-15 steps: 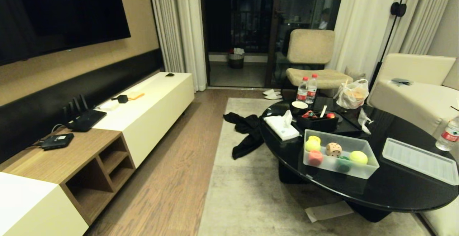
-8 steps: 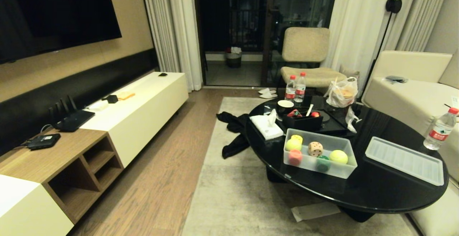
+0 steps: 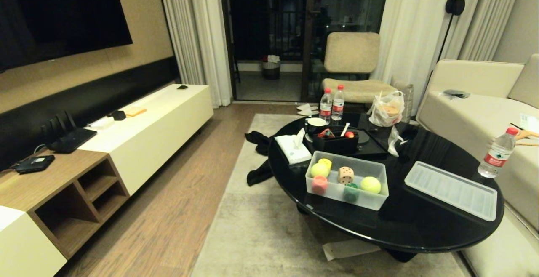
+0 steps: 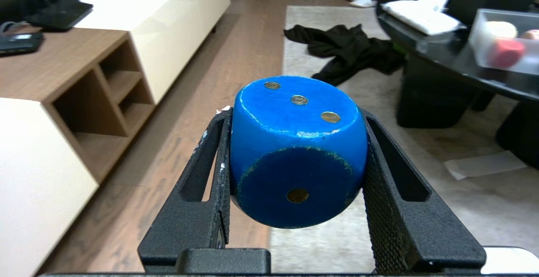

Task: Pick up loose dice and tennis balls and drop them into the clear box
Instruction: Put the toys in the box

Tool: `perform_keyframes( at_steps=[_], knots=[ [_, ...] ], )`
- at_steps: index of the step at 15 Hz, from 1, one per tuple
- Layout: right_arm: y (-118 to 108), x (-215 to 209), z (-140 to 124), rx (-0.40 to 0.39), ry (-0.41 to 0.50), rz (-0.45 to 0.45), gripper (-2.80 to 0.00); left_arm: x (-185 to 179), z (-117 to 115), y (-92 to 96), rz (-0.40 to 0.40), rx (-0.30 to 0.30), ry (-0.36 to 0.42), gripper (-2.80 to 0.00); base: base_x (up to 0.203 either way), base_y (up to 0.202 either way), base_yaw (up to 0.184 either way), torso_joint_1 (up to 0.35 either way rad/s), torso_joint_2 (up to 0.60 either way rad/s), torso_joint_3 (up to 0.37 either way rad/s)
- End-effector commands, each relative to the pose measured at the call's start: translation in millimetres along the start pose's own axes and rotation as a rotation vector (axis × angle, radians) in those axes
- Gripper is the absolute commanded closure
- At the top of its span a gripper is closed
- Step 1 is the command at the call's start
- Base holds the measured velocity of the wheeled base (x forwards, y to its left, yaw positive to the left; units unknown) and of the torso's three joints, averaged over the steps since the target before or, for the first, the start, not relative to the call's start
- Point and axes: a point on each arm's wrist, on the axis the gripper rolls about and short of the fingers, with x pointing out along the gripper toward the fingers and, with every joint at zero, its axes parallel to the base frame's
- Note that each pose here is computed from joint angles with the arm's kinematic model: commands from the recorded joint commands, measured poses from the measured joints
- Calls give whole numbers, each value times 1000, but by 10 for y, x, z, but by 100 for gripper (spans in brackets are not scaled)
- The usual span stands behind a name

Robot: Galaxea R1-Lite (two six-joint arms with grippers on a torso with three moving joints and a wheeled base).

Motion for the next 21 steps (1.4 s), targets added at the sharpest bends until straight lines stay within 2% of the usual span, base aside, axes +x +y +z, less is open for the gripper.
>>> perform_keyframes(
  at_steps=[1, 10, 15, 21],
  knots=[
    [0, 2, -4, 0, 3, 1, 0, 0, -1, 0, 1, 0, 1, 0, 0, -191, 4, -1, 1, 2],
    [0, 2, -4, 0, 2, 2, 0, 0, -1, 0, 1, 0, 1, 0, 0, -163, -3, 2, 2, 3],
    [0, 2, -3, 0, 1, 1, 0, 0, -1, 0, 1, 0, 1, 0, 0, 0, 0, 0, 0, 0],
    [0, 2, -3, 0, 1, 1, 0, 0, -1, 0, 1, 0, 1, 0, 174, 0, -3, 1, 1, 1]
  ],
)
